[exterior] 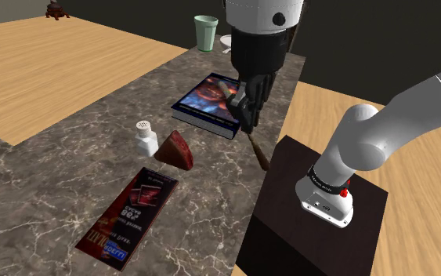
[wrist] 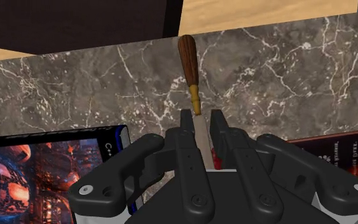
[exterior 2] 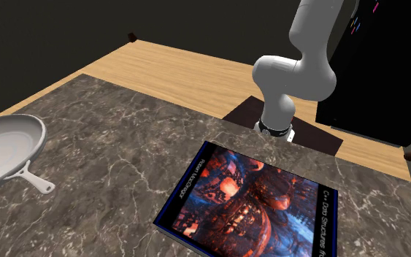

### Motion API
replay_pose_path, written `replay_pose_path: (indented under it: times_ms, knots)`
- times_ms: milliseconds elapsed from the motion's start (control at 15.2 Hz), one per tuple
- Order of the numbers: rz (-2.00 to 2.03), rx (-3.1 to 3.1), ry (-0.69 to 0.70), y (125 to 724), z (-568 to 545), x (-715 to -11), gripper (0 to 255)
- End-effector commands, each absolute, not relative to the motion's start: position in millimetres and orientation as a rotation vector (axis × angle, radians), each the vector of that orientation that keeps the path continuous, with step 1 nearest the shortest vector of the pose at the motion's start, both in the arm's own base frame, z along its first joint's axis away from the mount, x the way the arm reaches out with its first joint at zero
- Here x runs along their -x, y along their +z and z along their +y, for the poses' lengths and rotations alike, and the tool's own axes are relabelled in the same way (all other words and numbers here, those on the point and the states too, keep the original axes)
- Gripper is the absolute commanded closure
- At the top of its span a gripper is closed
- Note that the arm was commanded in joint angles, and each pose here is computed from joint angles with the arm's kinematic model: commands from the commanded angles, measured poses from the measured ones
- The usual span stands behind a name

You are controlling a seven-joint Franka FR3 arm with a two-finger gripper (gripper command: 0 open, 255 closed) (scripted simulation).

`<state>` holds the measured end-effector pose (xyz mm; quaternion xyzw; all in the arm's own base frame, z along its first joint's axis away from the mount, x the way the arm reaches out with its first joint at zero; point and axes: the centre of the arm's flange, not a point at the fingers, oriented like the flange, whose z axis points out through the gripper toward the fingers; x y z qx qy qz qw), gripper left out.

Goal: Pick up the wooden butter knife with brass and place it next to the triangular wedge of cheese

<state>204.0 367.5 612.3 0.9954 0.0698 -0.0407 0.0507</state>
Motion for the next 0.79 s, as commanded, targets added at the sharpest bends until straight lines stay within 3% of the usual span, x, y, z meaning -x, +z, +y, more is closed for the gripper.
replay_pose_path:
  times_ms: [0, 726]
  knots:
    - [0.210, -3.031, -0.124, 603, 376, -197, 255]
    - [0.210, -3.031, -0.124, 545, 376, -197, 255]
